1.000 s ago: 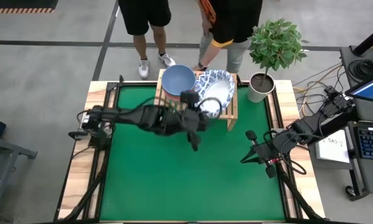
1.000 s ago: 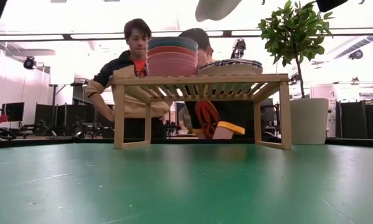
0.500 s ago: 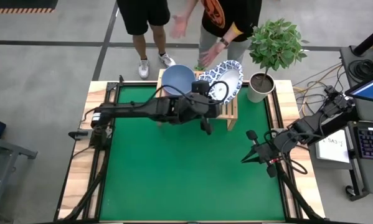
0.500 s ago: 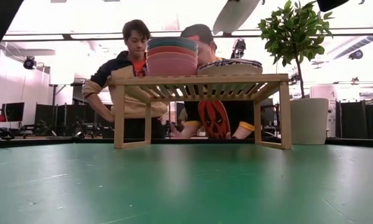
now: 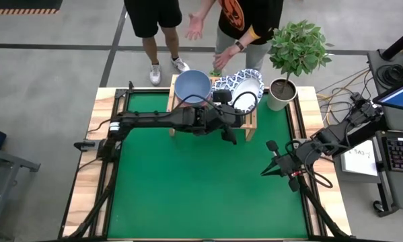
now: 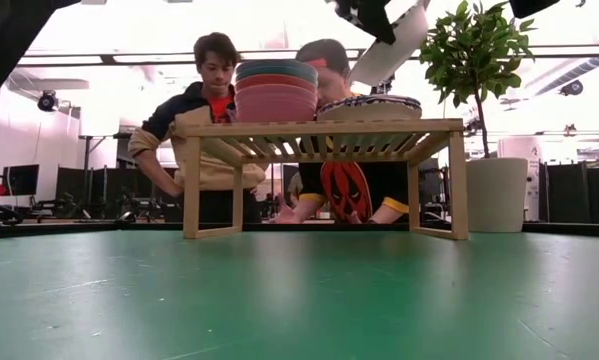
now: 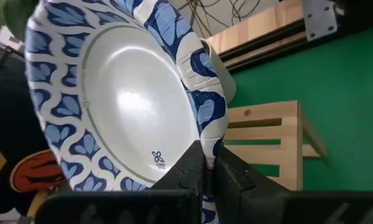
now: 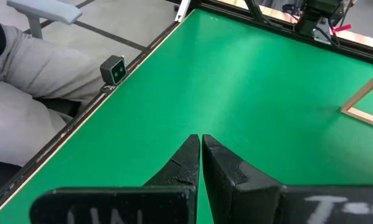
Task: Place and stack bowls onto a shelf
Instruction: Stack the white bowl on top of the white bowls on the shelf
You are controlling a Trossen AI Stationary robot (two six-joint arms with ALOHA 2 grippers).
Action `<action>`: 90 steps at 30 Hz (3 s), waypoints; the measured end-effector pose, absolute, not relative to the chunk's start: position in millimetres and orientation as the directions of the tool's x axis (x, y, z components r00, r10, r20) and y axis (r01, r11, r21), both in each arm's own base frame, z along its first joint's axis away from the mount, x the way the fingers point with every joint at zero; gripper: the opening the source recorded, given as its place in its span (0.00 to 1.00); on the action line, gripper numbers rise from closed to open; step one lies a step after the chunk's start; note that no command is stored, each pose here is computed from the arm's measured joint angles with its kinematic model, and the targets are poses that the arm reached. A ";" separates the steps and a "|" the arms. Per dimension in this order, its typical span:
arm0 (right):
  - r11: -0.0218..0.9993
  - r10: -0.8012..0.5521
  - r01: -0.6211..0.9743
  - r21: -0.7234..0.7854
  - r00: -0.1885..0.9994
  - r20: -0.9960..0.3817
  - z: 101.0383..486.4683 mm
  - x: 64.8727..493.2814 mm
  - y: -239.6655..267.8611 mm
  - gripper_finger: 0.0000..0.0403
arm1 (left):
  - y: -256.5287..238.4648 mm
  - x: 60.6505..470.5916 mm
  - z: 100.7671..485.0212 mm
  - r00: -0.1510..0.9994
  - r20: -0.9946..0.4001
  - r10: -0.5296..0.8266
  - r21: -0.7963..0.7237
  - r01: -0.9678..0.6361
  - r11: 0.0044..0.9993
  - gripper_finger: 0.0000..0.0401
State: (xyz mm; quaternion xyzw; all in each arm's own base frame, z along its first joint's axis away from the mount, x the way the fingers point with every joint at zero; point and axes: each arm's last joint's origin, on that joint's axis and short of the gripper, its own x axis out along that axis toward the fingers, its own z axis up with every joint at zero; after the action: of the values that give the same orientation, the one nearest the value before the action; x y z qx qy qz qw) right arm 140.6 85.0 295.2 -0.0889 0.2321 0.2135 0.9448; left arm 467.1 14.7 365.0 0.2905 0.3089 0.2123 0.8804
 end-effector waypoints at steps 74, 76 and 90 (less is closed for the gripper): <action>0.892 0.355 -0.445 -0.086 0.804 -0.476 295.7 139.1 83.7 0.02 | 30.9 494.1 331.3 0.668 -0.449 0.594 0.375 -0.462 0.803 0.16; 0.892 0.356 -0.445 -0.086 0.805 -0.475 295.7 139.1 83.8 0.02 | 28.0 493.4 331.4 0.665 -0.458 0.590 0.377 -0.456 0.806 0.16; 0.892 0.355 -0.444 -0.086 0.805 -0.475 295.7 139.2 83.8 0.02 | 24.7 492.5 357.8 0.713 -0.388 0.584 0.370 -0.460 0.807 0.15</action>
State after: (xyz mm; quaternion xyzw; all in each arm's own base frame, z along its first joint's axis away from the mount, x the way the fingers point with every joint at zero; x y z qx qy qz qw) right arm 139.2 83.8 295.7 -0.0968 0.2297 0.2115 0.9451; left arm 492.5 24.7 357.8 0.1243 0.2503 0.2848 0.9170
